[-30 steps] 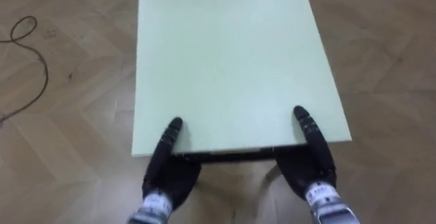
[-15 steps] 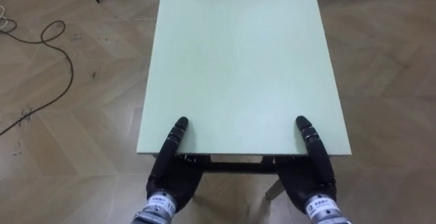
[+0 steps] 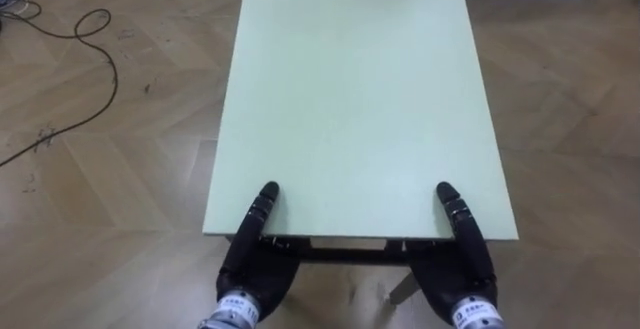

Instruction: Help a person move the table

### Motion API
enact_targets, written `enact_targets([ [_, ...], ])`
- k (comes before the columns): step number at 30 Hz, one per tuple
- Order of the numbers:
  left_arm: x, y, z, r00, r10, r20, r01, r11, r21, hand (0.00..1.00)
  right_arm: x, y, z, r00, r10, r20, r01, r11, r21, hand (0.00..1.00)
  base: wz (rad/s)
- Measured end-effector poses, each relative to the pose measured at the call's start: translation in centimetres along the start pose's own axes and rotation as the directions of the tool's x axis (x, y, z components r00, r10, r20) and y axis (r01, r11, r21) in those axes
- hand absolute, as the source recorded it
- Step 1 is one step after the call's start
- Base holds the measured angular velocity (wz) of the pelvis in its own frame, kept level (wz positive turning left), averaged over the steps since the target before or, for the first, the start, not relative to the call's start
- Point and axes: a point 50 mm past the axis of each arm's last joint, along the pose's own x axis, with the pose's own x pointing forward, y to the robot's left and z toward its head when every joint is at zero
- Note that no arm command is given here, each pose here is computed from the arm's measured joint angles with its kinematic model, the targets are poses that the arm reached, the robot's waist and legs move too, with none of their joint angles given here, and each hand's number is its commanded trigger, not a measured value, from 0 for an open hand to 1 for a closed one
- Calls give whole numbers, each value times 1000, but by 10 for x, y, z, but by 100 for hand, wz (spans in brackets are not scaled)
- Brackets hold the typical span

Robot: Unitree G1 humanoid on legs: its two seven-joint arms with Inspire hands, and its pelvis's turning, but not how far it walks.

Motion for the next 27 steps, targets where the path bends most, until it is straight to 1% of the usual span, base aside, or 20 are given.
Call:
enact_targets([
  [5, -3, 0, 7, 1000, 2, 29, -2, 1000, 19, 100, 0, 1, -10, 1000, 4, -7, -4, 1000, 6, 100, -13],
  [17, -2, -4, 4, 999, 10, 37, -11, 1000, 21, 100, 1, 2, -8, 1000, 2, 7, -2, 1000, 6, 100, 4],
  [23, -2, -5, 4, 999, -2, 37, 1, 1000, 24, 100, 1, 3, -7, 1000, 15, 13, -15, 1000, 2, 100, 15],
  [27, -2, -5, 4, 999, 0, 32, -1, 1000, 11, 100, 0, 4, -6, 1000, 21, 10, -20, 1000, -7, 100, 43],
])
